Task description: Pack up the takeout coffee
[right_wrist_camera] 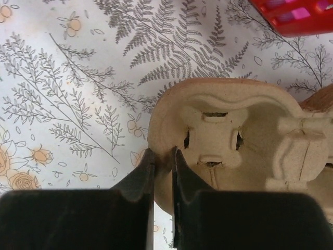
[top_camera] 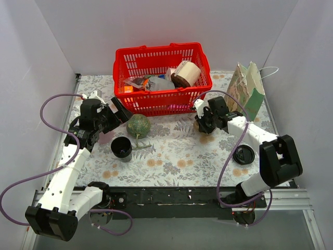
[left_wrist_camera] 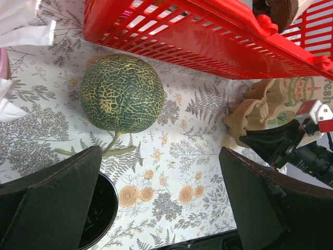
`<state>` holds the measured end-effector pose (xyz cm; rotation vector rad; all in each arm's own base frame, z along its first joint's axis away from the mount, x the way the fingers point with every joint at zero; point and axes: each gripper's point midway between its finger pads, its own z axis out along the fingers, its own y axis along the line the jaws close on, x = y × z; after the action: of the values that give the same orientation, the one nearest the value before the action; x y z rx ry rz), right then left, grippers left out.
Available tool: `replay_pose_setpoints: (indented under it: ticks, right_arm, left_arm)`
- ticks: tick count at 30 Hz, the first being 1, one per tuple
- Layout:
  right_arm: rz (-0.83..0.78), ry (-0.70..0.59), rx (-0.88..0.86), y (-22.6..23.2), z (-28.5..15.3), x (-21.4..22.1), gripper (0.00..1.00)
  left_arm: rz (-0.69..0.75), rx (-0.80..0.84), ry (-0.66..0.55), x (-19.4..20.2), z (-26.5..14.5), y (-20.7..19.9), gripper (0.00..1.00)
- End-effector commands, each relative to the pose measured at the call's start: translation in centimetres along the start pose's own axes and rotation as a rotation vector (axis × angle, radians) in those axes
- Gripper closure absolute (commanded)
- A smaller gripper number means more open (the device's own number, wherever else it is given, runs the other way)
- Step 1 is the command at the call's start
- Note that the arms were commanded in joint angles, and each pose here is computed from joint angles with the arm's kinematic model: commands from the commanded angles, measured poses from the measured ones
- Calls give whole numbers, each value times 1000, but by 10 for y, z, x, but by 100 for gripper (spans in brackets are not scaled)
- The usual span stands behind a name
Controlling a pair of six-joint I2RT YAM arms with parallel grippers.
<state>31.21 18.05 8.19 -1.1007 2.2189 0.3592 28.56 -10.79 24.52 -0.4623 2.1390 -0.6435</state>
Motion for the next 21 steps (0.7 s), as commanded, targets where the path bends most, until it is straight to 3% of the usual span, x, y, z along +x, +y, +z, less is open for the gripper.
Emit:
replay_pose_setpoints:
  ticks: [1, 2, 4, 11, 16, 21]
  right_arm:
    - [-29, -59, 39, -17, -3, -31, 78]
    - [-19, -59, 23, -15, -3, -31, 70]
    - [-19, -84, 16, -12, -9, -40, 39]
    - [17, -287, -8, 5, -56, -85, 27]
    - [130, -467, -23, 21, -98, -113, 21]
    - [125, -565, -100, 47, -110, -102, 18]
  left_arm:
    - [20, -37, -39, -12, -10, 1, 2]
    - [20, -41, -43, -13, -10, 2, 2]
    - [19, -44, -39, -12, -11, 2, 2]
    - [17, -79, -24, -9, -11, 8, 2]
    - [12, -102, 33, 3, -3, 15, 2]
    - [-9, -121, 109, 21, 13, 24, 2]
